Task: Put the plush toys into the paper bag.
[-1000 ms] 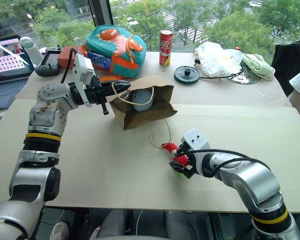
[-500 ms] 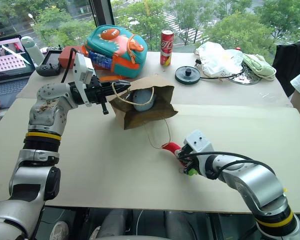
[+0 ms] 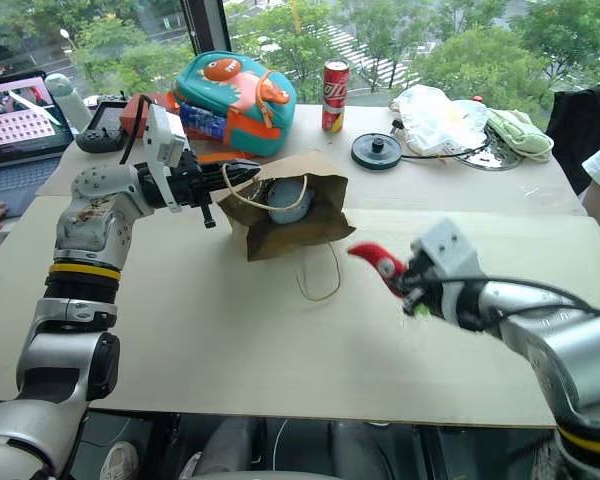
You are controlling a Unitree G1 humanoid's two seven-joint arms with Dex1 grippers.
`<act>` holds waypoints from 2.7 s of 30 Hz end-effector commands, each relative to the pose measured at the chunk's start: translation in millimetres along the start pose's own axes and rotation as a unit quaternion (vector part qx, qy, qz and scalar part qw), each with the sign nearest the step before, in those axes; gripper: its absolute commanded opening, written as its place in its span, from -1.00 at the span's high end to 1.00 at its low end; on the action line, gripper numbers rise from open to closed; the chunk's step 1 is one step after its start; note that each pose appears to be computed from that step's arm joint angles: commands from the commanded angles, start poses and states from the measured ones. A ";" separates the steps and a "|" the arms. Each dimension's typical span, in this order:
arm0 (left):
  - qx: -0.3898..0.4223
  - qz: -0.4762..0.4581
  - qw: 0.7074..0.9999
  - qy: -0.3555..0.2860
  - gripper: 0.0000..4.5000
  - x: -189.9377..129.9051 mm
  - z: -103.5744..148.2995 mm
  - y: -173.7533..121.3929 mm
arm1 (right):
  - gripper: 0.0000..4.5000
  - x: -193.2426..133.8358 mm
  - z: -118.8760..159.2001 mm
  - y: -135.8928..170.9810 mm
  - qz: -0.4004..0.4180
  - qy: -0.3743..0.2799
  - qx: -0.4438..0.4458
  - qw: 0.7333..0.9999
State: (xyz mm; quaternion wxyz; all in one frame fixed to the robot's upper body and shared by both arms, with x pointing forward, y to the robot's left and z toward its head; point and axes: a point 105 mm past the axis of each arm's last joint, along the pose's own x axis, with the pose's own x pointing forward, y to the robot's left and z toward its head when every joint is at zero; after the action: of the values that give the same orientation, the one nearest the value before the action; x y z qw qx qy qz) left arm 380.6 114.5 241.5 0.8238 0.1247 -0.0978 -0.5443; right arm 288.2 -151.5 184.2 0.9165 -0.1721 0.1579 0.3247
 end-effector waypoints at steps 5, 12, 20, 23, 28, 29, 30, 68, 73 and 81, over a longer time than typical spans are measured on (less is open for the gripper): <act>0.025 0.000 0.999 -0.020 1.00 -0.6 17.5 2.2 | 0.68 58.0 48.2 26.5 0.034 -0.050 -0.022 0.998; 0.025 -0.003 0.999 -0.021 1.00 0.9 17.3 1.4 | 0.68 102.5 75.1 37.1 0.035 -0.059 -0.037 0.997; 0.023 -0.006 0.999 -0.023 1.00 3.0 16.1 -0.6 | 0.42 139.2 103.6 55.1 0.044 -0.080 -0.045 0.995; 0.024 -0.006 0.999 -0.022 1.00 2.8 16.1 -0.5 | 0.02 144.2 112.7 55.2 0.039 -0.092 -0.038 0.994; 0.025 -0.005 0.999 -0.023 1.00 2.7 16.7 -0.5 | -0.76 145.5 111.9 61.2 0.054 -0.092 -0.034 0.994; 0.025 -0.005 0.999 -0.022 1.00 2.7 16.7 -0.2 | -0.88 144.1 110.8 61.3 0.056 -0.091 -0.033 0.994; 0.025 -0.004 0.999 -0.023 1.00 2.7 16.7 -0.1 | -0.99 142.3 109.5 60.4 0.056 -0.090 -0.031 0.994; 0.022 -0.006 0.999 -0.025 1.00 6.1 16.2 1.3 | -0.07 119.4 2.2 77.0 0.032 0.009 0.070 0.997; 0.023 -0.005 0.999 -0.025 1.00 5.4 16.6 1.9 | 0.71 122.2 1.0 81.5 0.038 0.009 0.073 0.997; 0.022 -0.004 0.999 -0.026 1.00 5.3 16.6 1.7 | 0.97 117.8 4.2 73.3 0.028 0.000 0.077 0.997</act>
State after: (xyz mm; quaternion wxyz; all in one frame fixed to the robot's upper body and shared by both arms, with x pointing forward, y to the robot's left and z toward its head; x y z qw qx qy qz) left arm 381.4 109.6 237.3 0.8211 0.1147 -0.0949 -0.5510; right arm 324.4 -27.9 109.1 0.9077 -0.1007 0.2187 0.3438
